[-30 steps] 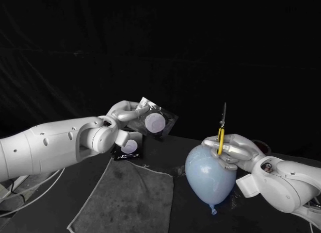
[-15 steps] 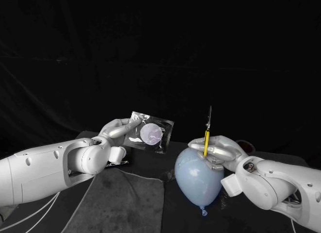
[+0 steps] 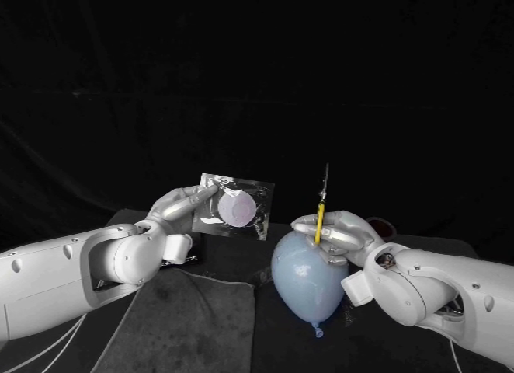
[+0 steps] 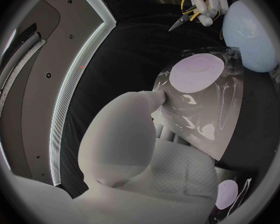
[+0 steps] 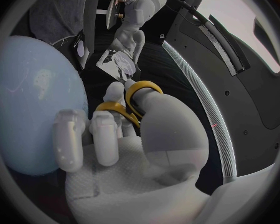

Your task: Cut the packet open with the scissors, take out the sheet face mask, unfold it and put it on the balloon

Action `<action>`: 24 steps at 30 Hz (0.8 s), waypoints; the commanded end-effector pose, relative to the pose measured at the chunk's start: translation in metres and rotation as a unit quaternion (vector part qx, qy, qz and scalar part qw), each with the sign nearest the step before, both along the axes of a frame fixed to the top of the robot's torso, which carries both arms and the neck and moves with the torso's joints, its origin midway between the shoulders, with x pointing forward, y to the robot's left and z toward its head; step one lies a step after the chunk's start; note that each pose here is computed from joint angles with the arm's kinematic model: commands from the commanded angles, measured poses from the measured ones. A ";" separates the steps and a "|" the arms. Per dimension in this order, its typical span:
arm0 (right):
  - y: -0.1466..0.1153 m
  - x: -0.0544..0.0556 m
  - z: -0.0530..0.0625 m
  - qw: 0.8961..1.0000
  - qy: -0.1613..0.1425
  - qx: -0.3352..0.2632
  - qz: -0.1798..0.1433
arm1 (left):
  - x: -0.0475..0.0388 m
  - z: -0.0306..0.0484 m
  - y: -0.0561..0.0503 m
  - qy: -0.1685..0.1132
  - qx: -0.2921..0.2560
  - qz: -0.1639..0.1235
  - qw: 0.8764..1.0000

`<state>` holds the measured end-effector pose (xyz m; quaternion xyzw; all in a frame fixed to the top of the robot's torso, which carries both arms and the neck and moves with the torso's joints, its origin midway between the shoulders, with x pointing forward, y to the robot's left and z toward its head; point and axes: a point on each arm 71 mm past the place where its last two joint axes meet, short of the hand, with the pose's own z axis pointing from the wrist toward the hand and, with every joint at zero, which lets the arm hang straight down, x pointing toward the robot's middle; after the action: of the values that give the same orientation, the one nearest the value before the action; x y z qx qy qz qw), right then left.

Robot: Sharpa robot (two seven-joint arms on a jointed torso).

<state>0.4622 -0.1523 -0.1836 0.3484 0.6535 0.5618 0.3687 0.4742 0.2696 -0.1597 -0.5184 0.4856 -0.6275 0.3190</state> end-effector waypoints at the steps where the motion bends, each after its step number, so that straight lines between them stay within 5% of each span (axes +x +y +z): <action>1: 0.002 -0.002 0.002 1.000 -0.012 0.005 -0.001 | -0.0040 0.0032 -0.006 -0.002 -0.021 -0.015 1.000; 8: 0.005 -0.009 0.005 1.000 -0.011 0.012 0.009 | -0.0105 0.0048 -0.014 0.002 -0.026 -0.030 0.999; 24: 0.006 -0.010 0.014 1.000 -0.018 0.013 0.006 | -0.0153 0.0188 -0.017 -0.009 -0.023 -0.038 0.999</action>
<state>0.4525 -0.1471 -0.1719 0.3432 0.6461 0.5737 0.3684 0.4595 0.2553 -0.1433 -0.5066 0.4869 -0.6483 0.2931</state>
